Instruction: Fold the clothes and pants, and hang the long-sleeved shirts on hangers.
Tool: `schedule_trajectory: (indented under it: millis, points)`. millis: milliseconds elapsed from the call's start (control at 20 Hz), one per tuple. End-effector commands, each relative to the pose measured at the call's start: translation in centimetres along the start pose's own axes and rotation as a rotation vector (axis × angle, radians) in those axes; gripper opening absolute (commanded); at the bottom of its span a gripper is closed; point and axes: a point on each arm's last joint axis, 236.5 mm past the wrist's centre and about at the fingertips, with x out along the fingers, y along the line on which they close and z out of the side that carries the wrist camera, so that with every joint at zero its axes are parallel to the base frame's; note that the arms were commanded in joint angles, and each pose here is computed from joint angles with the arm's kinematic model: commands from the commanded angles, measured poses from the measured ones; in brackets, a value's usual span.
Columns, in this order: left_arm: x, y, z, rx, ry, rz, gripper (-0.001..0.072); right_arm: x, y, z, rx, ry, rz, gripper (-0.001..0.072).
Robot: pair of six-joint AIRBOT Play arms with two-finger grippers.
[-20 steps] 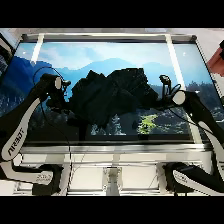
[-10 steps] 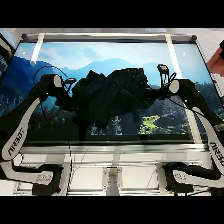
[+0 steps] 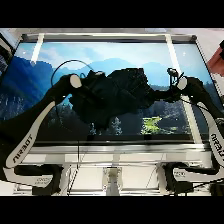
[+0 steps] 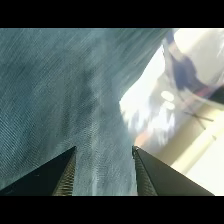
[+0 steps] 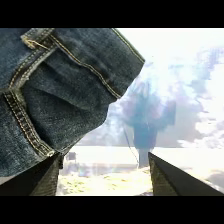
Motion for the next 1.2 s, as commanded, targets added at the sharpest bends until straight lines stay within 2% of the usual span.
schedule_trajectory:
  millis: [0, 50, 150, 250, 450, 650, 750, 850, 900, 950, 1150]
  points:
    - [-1.0, -1.0, 5.1, 0.165, -0.131, 0.17, 0.0422, 0.0, 1.2, 0.5, -0.018, -0.02, 0.06, 0.058]
    - [-1.0, -0.8, 5.5, 0.171, -0.142, 0.21, 0.0493, 0.0, 1.9, 1.0, -0.021, -0.042, 0.089, 0.058]
    - [0.2, 0.0, 4.5, 0.162, -0.089, 0.24, 0.051, 0.4, 3.4, 1.3, -0.042, -0.052, 0.137, 0.058]
    - [2.3, 0.6, 2.9, 0.148, -0.015, 0.233, 0.06, 1.7, 4.6, 0.6, -0.06, -0.017, 0.165, 0.058]
    - [5.8, 2.0, 0.9, 0.14, 0.073, 0.236, 0.0599, 3.7, 5.6, -1.3, -0.077, 0.068, 0.175, 0.0581]
    - [6.5, 4.9, 0.2, 0.149, 0.114, 0.34, 0.0599, 4.1, 5.6, -1.7, -0.071, 0.09, 0.178, 0.0581]
    - [6.6, 5.0, 1.2, 0.152, 0.072, 0.347, 0.058, 4.2, 6.3, -1.2, -0.05, 0.071, 0.203, 0.0579]
    - [6.7, 4.9, 2.4, 0.162, 0.022, 0.35, 0.0348, 4.8, 7.0, -1.5, -0.02, 0.089, 0.236, 0.0565]
    - [6.7, 4.9, 2.7, 0.162, 0.008, 0.352, 0.0151, 5.1, 7.0, -1.8, -0.014, 0.103, 0.238, 0.0541]
    - [6.6, 4.9, 2.8, 0.161, 0.005, 0.352, 0.0033, 5.4, 6.9, -2.0, -0.014, 0.115, 0.237, 0.0541]
    - [3.9, 6.7, 3.4, 0.053, -0.039, 0.383, 0.0033, 5.5, 7.0, -2.1, -0.01, 0.118, 0.238, 0.054]
